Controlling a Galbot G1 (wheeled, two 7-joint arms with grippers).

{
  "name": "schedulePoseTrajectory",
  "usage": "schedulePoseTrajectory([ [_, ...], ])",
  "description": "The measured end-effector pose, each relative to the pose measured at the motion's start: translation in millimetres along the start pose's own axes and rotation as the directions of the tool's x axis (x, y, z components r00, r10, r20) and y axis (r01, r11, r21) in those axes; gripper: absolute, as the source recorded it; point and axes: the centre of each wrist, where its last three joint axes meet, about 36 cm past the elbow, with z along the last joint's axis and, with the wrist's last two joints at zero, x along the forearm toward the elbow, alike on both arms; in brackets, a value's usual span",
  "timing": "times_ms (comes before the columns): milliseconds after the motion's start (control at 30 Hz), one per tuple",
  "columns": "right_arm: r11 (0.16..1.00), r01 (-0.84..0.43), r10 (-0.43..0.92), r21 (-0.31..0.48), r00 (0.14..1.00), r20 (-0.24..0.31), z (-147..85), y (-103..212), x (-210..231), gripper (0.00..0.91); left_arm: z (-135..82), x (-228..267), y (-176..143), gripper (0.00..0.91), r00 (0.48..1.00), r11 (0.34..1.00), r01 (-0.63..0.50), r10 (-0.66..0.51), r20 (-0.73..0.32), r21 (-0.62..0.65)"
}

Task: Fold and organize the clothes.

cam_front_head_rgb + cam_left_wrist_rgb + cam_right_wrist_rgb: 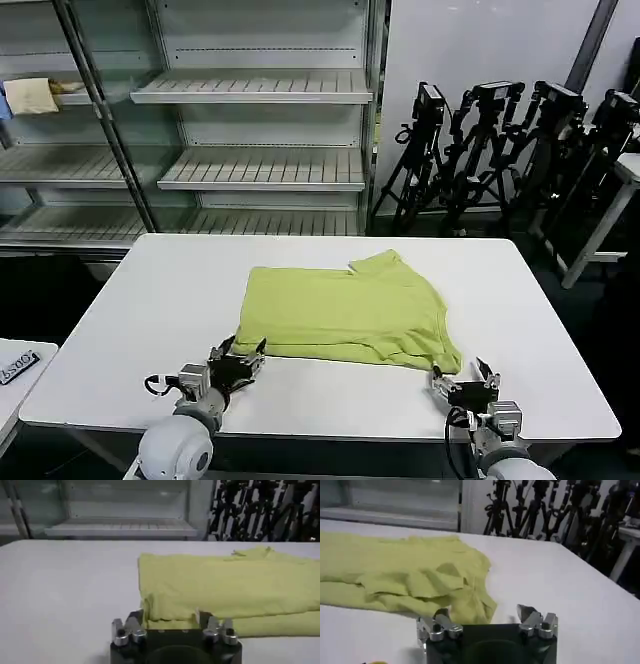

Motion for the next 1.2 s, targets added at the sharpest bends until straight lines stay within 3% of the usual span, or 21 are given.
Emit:
schedulePoseTrajectory([
  [633,0.999,0.032,-0.032,-0.004,0.999,0.003,1.6,1.7,5.2,0.000,3.4,4.2,2.4,0.020,0.999,0.999,-0.024,0.026,-0.038,0.046],
  [1200,0.999,0.032,-0.032,0.029,0.999,0.012,-2.8,1.5,69.0,0.000,11.4,55.1,0.1,0.020,0.997,0.998,-0.041,0.044,-0.060,0.044],
])
